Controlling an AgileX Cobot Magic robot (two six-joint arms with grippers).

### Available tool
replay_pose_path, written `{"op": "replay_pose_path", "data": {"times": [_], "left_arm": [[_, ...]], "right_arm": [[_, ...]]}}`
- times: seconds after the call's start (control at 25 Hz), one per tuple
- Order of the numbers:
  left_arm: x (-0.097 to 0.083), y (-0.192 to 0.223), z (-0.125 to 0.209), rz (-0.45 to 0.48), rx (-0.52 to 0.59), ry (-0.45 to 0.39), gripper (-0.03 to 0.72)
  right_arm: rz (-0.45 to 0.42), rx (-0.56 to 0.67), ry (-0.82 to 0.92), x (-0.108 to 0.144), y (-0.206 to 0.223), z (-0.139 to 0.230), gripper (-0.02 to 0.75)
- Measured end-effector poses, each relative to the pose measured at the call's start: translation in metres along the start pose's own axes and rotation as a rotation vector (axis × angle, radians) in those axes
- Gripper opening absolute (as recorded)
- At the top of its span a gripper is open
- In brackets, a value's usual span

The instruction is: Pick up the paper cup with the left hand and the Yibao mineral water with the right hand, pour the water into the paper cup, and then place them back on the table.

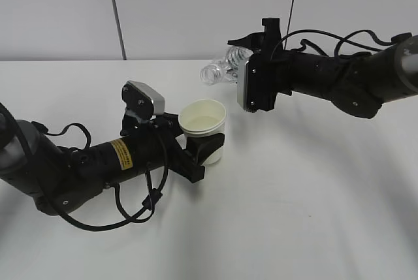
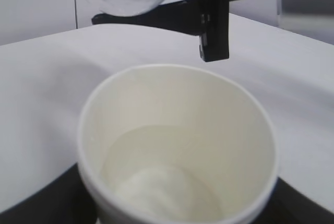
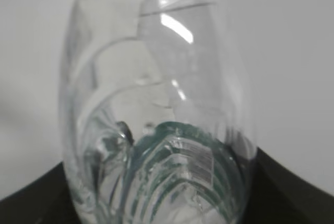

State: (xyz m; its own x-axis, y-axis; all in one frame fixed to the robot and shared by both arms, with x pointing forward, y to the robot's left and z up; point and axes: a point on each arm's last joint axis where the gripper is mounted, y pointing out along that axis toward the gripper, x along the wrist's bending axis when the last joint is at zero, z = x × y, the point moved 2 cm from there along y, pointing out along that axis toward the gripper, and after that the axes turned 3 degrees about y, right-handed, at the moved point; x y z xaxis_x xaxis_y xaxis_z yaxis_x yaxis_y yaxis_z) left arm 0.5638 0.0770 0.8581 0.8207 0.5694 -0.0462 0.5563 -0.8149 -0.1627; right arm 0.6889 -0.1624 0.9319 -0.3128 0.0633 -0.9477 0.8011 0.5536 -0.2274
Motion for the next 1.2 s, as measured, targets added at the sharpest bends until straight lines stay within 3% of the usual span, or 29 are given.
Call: {"op": "replay_pose_path", "data": {"times": [0.24, 0.36, 0.44, 0.88, 1.2], "left_arm": [[0.000, 0.000, 0.000, 0.000, 0.000, 0.000, 0.442], [0.000, 0.000, 0.000, 0.000, 0.001, 0.000, 0.442], [0.000, 0.000, 0.000, -0.001, 0.001, 0.000, 0.442], [0.002, 0.000, 0.000, -0.018, -0.003, -0.009, 0.442], [0.003, 0.000, 0.000, -0.023, -0.004, -0.011, 0.442]], "right_arm": [[0.008, 0.008, 0.159, -0.001, 0.000, 0.001, 0.491], [0.008, 0.008, 0.159, -0.001, 0.000, 0.001, 0.491], [0.011, 0.046, 0.348, -0.002, 0.000, 0.005, 0.491], [-0.005, 0.130, 0.732, 0.004, -0.001, 0.012, 0.491], [0.087, 0.221, 1.032, 0.001, -0.003, 0.024, 0.491]]}}
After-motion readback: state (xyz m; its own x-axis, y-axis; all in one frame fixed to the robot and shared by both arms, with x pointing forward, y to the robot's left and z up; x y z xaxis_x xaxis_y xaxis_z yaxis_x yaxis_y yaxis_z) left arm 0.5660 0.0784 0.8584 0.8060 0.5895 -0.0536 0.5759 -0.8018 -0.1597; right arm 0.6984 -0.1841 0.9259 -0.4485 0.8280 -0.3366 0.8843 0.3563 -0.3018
